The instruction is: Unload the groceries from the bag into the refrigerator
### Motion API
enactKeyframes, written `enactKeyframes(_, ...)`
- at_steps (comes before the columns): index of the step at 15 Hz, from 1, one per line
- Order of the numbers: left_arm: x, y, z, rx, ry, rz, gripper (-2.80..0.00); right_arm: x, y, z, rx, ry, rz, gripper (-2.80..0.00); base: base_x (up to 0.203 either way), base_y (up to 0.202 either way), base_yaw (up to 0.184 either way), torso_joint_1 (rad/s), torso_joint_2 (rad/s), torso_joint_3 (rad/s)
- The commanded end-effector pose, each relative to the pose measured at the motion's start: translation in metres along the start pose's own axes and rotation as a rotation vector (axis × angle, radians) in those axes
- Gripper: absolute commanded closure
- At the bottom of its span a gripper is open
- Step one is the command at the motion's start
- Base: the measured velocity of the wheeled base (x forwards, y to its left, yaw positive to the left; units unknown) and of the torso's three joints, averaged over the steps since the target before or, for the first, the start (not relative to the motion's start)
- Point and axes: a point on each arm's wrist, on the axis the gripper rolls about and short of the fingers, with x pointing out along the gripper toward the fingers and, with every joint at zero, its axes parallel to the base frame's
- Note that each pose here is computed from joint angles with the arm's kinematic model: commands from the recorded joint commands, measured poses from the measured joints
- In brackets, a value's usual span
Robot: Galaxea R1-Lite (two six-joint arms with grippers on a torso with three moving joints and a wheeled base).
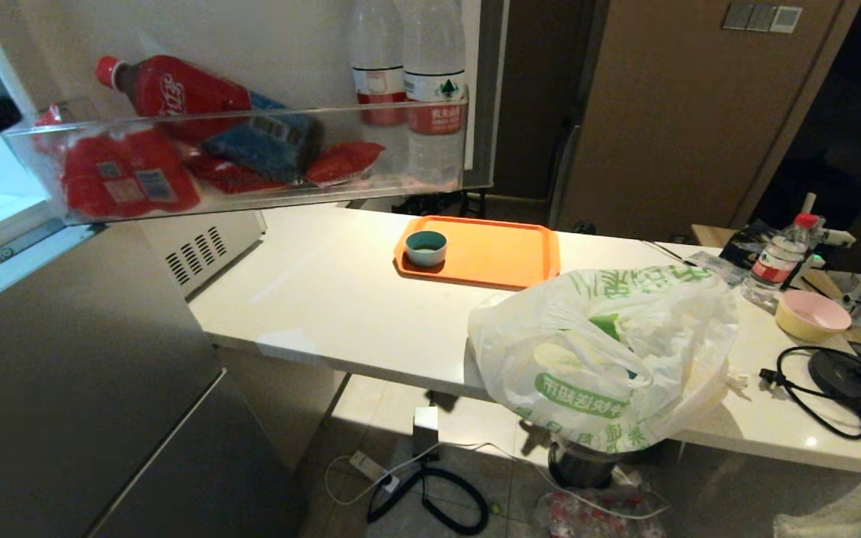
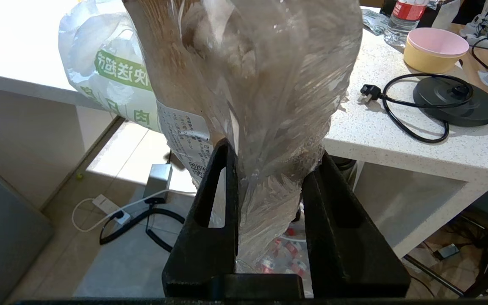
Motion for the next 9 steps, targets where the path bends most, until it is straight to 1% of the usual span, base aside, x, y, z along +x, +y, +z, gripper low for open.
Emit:
enactKeyframes(1, 0.049, 0.0, -0.004, -0.033, 0.052, -0.061, 0.0, 0.0, 0.0, 0.0, 0.0, 0.001, 0.001, 0.0, 0.0, 0.0, 0.0, 0.0, 0.0, 0.0)
enactKeyframes(4, 0.092, -0.01, 0.011, -0.044, 0.031, -0.073, 0.0, 0.0, 0.0, 0.0, 0.001, 0.0, -0.001, 0.0, 0.0, 0.0, 0.0, 0.0, 0.0, 0.0)
enactKeyframes(6, 0.116, -0.023, 0.024, -0.053, 0.016, -0.088, 0.0, 0.0, 0.0, 0.0, 0.0, 0.001, 0.001, 0.0, 0.0, 0.0, 0.0, 0.0, 0.0, 0.0)
enactKeyframes(7, 0.122, -0.029, 0.03, -0.059, 0.037, -0.1, 0.0, 0.0, 0.0, 0.0, 0.0, 0.001, 0.001, 0.0, 0.0, 0.0, 0.0, 0.0, 0.0, 0.0)
enactKeyframes(9, 0.134, -0.043, 0.028, -0.065, 0.142, -0.12, 0.0, 0.0, 0.0, 0.0, 0.0, 0.001, -0.001, 0.0, 0.0, 0.0, 0.0, 0.0, 0.0, 0.0)
